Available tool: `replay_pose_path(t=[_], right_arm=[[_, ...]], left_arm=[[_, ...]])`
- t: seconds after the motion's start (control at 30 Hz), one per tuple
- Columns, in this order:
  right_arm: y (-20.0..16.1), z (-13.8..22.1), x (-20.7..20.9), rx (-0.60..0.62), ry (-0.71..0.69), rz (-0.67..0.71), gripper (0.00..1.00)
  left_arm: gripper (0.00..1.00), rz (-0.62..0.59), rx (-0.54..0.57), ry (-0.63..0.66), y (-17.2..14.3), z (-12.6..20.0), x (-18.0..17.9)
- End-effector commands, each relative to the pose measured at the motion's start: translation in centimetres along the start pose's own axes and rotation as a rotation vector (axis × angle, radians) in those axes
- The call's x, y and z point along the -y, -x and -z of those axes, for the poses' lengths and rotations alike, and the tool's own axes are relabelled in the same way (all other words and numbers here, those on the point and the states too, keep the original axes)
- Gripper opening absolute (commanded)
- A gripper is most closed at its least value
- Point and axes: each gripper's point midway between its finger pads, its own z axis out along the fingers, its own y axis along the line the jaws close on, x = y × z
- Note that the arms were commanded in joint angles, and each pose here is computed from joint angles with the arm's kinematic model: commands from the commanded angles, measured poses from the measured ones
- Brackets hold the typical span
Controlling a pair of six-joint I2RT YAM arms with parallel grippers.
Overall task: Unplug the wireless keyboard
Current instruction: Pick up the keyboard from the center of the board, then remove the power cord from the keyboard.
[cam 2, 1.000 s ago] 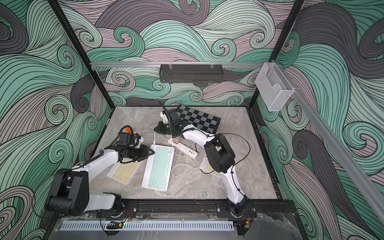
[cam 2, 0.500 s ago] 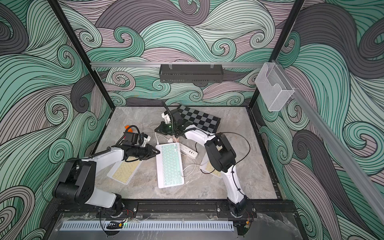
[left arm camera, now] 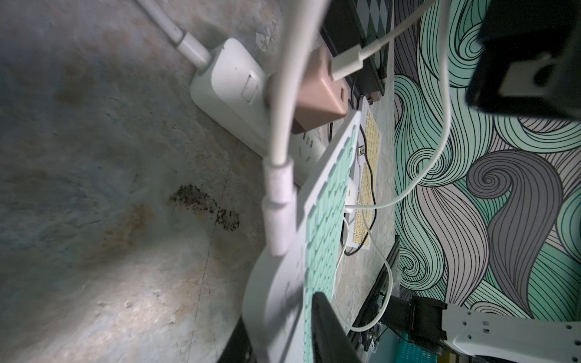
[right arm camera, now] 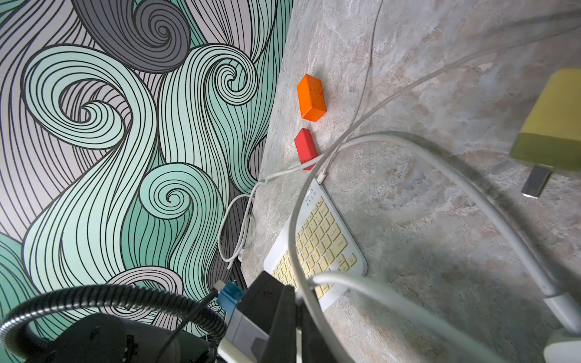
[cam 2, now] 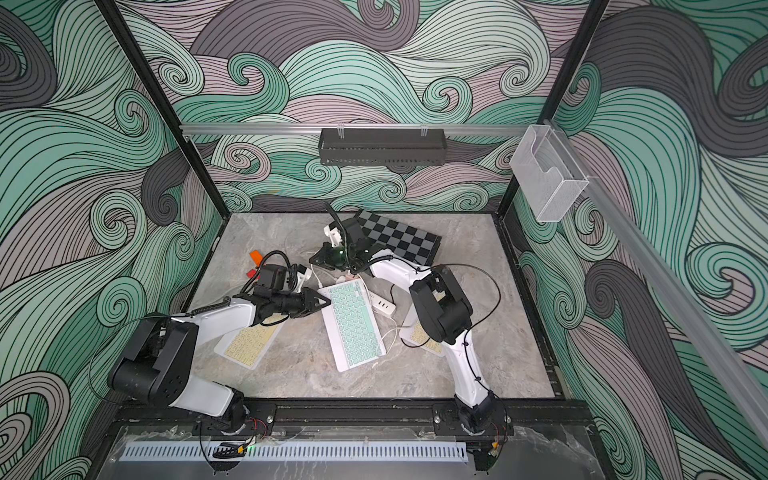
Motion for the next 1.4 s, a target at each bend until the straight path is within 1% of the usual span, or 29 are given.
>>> replay_pose_path(t=[0.0,0.1,0.17,0.2,0.33,0.37,0.4,0.43,0.57,0.6,0.67,0.77,0.87,0.97,1.07,1.23,1.37], right_arm=[[0.6,1.4,-2.7,0.021,0.066,0.004,0.00],[0.4,1.9,-2.9,0.023,0.067,0.010,0.00],[0.4,2.2,-2.7,0.030,0.056,0.017,0.00],[0.5,2.3,-2.5,0.031,0.053,0.017,0.00],[0.3,2.9,-1.6,0.018,0.052,0.012,0.01],[0.2,3.1,-1.5,0.006,0.061,0.021,0.10],[0.0,3.4,-1.7,-0.011,0.079,0.039,0.16],[-0.3,3.8,-2.1,-0.036,0.108,0.075,0.26],[-0.9,6.8,-3.5,-0.094,0.239,0.232,0.46],[-1.0,7.5,-3.6,-0.101,0.265,0.260,0.47],[-0.8,9.4,-3.9,-0.118,0.330,0.298,0.42],[-0.5,11.7,-4.6,-0.123,0.397,0.349,0.42],[-0.7,13.1,-5.7,-0.074,0.409,0.429,0.46],[-1.7,13.3,-6.6,-0.081,0.441,0.472,0.46],[-2.6,12.8,-6.6,-0.111,0.456,0.488,0.44],[-3.8,12.1,-6.7,-0.141,0.461,0.507,0.44],[-4.2,11.9,-6.4,-0.143,0.458,0.503,0.42]], left_arm=[[0.26,-0.043,0.045,-0.029,0.8,-0.7,0.7],[0.10,-0.027,0.043,-0.019,0.6,-1.2,0.2],[0.02,-0.028,0.053,-0.018,0.6,-1.0,0.2],[0.00,-0.037,0.059,-0.020,0.6,-0.8,0.4],[0.00,-0.094,0.077,-0.021,1.0,0.6,1.9],[0.00,-0.100,0.065,-0.017,1.0,0.7,2.0],[0.00,-0.129,0.076,-0.025,1.3,1.4,3.1],[0.00,-0.149,0.064,-0.029,1.3,1.8,3.6],[0.00,-0.232,0.036,-0.072,1.1,3.6,6.4],[0.00,-0.251,0.033,-0.077,1.1,4.1,7.0],[0.00,-0.281,0.028,-0.068,1.3,5.1,8.0],[0.00,-0.312,0.024,-0.070,1.7,6.1,9.1],[0.00,-0.342,-0.033,-0.141,1.3,6.3,10.6],[0.00,-0.374,-0.074,-0.222,0.8,6.3,11.8],[0.00,-0.405,-0.106,-0.263,0.3,6.5,12.4],[0.00,-0.442,-0.099,-0.293,0.1,7.1,13.2],[0.00,-0.449,-0.095,-0.295,0.2,7.2,13.4]])
